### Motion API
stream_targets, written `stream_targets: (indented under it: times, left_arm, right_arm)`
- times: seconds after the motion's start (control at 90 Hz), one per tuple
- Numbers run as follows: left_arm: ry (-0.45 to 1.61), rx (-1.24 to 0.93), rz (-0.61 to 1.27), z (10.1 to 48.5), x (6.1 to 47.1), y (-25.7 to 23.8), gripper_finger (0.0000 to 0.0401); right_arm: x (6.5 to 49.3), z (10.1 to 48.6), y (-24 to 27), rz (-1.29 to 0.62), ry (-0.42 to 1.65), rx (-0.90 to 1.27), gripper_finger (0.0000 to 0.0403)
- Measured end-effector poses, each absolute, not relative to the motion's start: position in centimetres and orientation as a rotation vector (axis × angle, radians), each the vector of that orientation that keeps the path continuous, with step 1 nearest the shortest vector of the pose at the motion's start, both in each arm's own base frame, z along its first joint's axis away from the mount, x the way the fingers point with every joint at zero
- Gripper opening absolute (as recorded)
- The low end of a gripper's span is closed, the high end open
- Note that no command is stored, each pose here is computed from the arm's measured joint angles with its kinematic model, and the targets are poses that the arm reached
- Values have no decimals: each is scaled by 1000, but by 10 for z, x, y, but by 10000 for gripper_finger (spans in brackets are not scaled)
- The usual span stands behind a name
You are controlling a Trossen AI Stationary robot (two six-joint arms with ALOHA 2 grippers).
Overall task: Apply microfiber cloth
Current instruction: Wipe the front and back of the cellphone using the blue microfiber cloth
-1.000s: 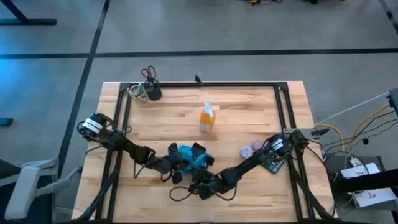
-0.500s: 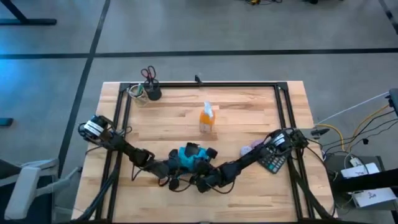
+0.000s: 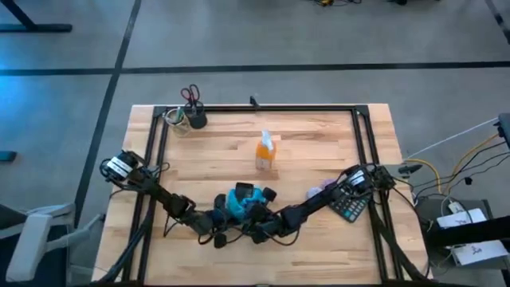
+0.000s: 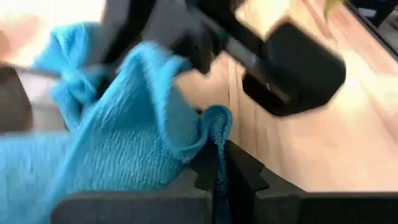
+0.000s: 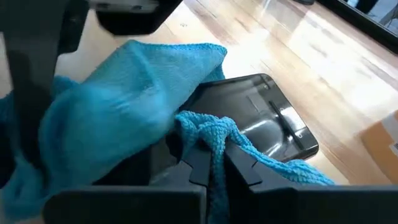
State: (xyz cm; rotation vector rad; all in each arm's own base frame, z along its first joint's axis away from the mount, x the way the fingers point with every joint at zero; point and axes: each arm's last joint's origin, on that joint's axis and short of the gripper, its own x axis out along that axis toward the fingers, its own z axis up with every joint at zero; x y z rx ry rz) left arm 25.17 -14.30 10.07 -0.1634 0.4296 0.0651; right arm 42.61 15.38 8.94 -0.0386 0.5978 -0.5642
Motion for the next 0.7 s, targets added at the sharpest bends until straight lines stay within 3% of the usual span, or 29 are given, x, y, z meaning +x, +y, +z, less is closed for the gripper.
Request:
stream_targets:
  times: [0.167, 0.422, 0.7]
  left_arm:
    - [385, -143, 242, 97, 250, -125, 0]
    - [302, -223, 271, 77, 240, -89, 0]
    - [307, -235, 268, 66, 257, -67, 0]
  right_arm:
    - [426, 90, 154, -560, 597, -36, 0]
    - [428, 91, 155, -551, 576, -18, 0]
    - [429, 92, 157, -526, 572, -12, 0]
